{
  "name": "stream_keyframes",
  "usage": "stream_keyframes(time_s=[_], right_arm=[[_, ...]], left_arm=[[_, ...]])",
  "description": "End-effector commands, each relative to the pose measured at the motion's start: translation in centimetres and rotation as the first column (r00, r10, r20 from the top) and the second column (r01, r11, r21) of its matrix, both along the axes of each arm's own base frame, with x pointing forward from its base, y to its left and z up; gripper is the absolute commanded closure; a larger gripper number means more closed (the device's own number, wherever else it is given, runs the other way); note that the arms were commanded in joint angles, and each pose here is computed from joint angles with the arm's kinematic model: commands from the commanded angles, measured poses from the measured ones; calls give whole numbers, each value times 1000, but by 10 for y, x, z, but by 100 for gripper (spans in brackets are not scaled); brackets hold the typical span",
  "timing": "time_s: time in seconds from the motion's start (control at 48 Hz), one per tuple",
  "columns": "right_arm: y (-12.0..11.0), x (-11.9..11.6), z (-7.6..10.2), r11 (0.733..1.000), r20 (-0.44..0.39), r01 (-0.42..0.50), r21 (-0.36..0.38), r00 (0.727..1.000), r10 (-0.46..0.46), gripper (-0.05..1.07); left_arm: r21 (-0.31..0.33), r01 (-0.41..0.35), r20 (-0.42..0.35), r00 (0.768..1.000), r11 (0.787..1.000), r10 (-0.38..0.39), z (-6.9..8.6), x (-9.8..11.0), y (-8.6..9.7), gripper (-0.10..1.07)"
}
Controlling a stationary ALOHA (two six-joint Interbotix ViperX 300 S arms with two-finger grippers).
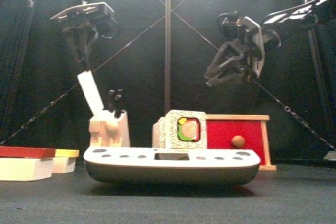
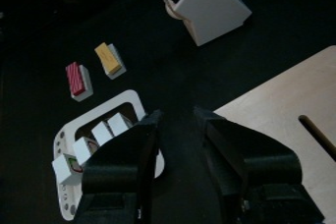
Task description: Put cleaver in holder
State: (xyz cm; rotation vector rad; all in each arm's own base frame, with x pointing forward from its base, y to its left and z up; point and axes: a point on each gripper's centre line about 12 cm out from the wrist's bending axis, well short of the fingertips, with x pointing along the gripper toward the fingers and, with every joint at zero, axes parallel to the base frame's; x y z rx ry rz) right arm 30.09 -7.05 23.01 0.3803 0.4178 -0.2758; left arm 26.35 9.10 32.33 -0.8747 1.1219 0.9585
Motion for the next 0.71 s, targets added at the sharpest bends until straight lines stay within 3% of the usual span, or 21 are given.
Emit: stream_keyframes(time_s=[0.0,0.25,0.688], right_arm=[[-1,1,6,1000,23,1,-2,1000,-1,30],[-1,0,6,1000,23,0,-2,1000,0,30],[-1,0,5,1000,20,3,0,1000,-3,30]], left_arm=[[-3,0,23,1000,1000,0,3,1,3,57],[-59,13,58,998,998,-10,-8,2,6,57],[-46,-11,108,994,999,16,-14,1,16,55]])
